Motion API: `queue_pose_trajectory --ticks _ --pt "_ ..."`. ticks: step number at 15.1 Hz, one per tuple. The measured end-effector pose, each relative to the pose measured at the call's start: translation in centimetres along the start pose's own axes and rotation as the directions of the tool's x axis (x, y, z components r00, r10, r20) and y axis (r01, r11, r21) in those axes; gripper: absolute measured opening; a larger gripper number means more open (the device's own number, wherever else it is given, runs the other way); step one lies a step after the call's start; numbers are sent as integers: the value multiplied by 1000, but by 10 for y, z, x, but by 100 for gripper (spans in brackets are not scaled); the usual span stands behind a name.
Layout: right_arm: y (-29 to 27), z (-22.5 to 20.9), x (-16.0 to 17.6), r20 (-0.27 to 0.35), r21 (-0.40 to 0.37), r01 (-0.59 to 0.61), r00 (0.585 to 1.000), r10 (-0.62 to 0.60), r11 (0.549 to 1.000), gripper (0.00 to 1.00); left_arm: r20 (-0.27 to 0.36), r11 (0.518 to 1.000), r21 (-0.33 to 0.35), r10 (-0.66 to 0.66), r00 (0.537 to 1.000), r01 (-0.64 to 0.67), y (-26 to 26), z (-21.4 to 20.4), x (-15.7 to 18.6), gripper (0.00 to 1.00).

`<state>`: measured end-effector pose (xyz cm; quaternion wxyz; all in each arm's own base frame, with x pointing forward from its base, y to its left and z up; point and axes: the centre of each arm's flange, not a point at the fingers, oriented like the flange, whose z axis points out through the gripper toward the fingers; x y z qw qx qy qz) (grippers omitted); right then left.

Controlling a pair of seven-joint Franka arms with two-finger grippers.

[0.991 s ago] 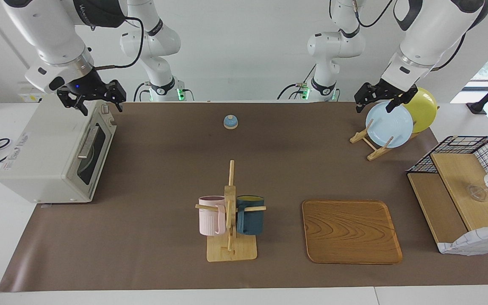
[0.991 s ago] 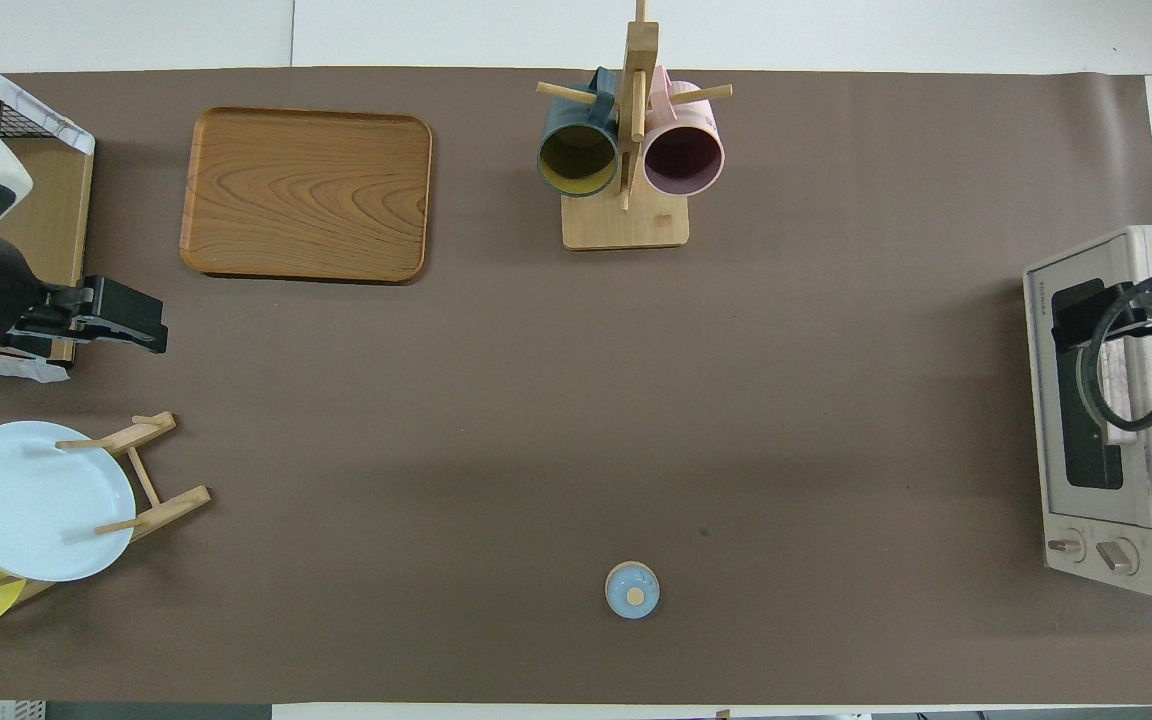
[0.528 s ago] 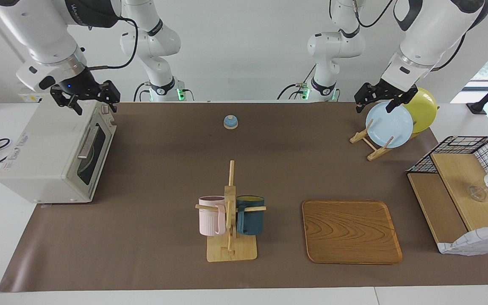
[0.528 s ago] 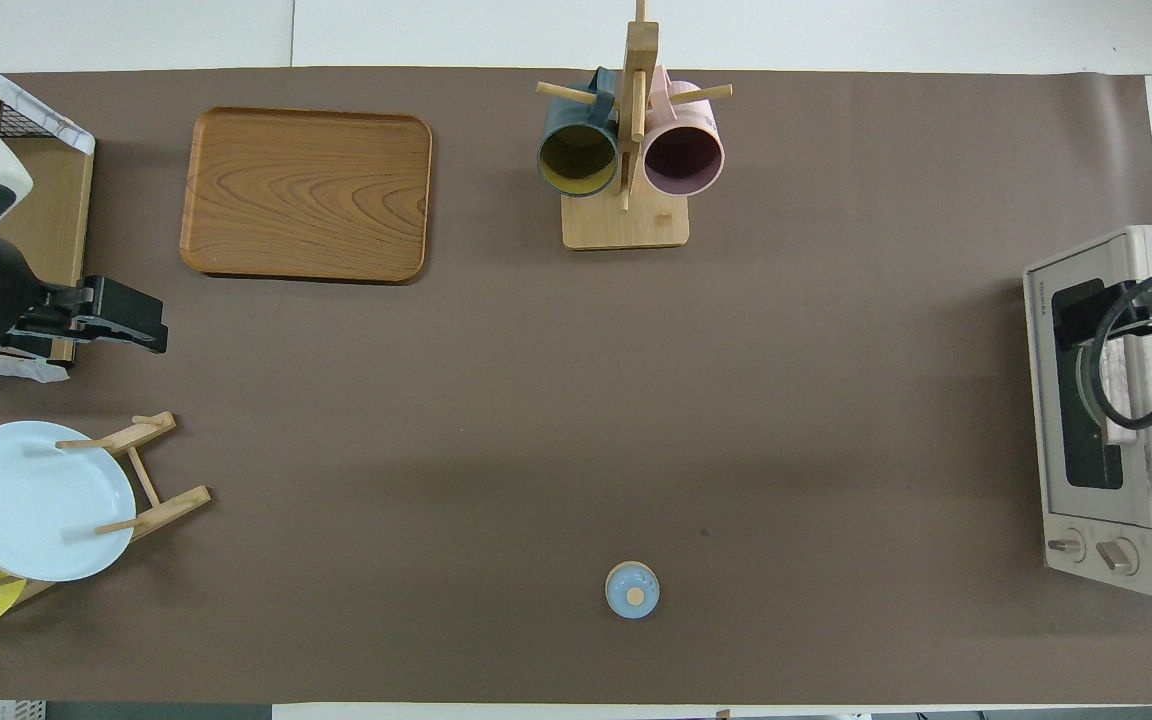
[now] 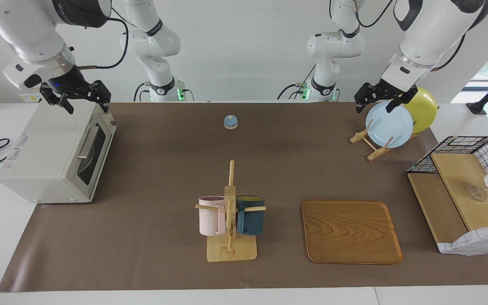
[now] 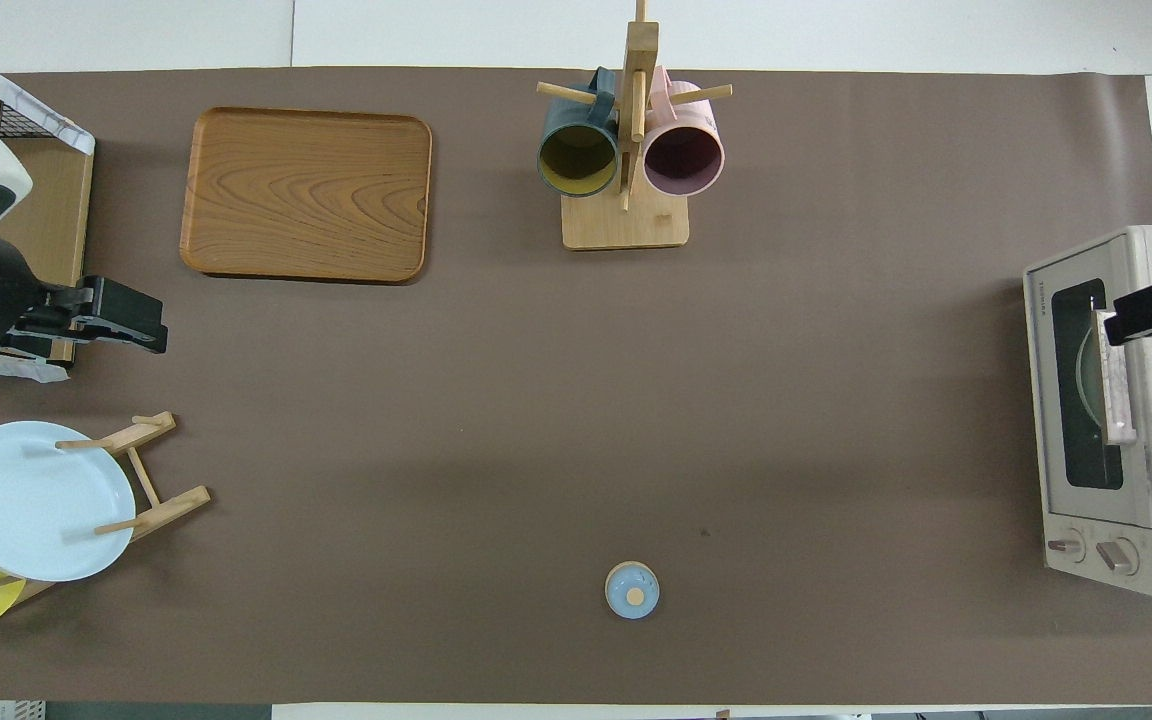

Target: Put corn in oven

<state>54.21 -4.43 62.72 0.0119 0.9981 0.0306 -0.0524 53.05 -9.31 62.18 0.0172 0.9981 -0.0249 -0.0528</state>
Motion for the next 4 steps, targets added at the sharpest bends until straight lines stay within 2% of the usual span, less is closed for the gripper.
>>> queue_pose_trajectory --ticks 4 --pt "-5 -1 1 -4 18 7 1000 -7 1000 100 0 1000 0 0 1000 0 0 0 0 100"
